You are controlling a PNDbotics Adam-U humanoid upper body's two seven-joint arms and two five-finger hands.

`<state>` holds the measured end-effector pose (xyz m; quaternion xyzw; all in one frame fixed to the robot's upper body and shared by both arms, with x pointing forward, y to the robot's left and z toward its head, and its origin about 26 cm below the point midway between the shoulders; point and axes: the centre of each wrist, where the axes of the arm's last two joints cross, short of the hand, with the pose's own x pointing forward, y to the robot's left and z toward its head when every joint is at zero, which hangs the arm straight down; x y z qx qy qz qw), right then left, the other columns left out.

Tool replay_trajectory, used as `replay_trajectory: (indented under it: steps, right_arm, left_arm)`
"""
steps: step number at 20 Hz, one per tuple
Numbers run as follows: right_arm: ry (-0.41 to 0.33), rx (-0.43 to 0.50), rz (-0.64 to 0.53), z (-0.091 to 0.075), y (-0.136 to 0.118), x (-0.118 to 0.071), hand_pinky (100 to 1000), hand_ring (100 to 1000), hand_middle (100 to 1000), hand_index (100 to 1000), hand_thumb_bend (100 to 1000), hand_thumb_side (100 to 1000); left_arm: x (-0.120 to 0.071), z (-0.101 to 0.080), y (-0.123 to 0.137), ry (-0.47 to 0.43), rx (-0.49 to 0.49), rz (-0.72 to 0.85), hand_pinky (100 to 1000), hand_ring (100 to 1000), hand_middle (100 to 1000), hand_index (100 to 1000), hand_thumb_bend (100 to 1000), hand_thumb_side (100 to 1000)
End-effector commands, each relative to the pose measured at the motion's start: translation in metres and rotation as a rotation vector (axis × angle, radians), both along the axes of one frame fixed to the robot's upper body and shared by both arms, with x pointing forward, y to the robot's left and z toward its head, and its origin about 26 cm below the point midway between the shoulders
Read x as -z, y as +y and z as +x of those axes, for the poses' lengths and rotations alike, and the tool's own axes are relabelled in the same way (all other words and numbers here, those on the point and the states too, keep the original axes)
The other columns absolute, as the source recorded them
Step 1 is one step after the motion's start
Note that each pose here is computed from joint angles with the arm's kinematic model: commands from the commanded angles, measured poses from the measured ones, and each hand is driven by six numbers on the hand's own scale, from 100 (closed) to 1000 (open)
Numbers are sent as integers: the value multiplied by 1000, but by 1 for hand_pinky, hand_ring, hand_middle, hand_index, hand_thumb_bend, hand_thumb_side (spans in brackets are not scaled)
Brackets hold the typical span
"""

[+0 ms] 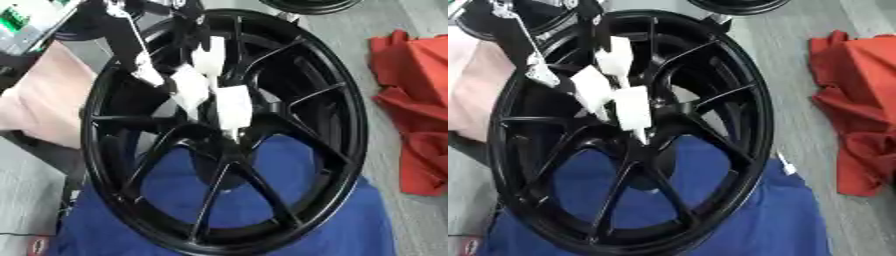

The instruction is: Pull the pin out of the wheel hub.

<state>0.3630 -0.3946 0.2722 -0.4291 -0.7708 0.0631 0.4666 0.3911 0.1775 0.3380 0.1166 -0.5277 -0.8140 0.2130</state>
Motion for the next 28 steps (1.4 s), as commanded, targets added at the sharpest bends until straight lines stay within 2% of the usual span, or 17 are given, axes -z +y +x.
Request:
replay_trajectory:
  steps: [1,2,8,13,28]
  right_arm:
    - [-37,10,-10,-4,-3,-14,813,665,712,748,100,813]
    - [-37,10,-9,-4,-3,-13,813,665,712,748,100,813]
    - [-31,11,-7,-3,-4,-11,812,664,711,747,100,814]
    - [-33,10,-5,-3,-4,-11,812,664,711,747,100,814]
    - [-46,15,7,-3,-4,-10,811,664,712,747,100,815]
  left_arm:
    - [-2,1,1,-15,-5,21,653,524,633,748,492,220]
    - [-2,2,0,-15,-5,24,636,499,625,743,492,217]
    - [-9,-4,0,-65,11,35,646,507,618,746,535,206]
    - [-8,-8,-2,-69,30,47,643,500,599,745,536,217]
    - [4,-1,-1,-43,18,73,614,491,597,736,460,223]
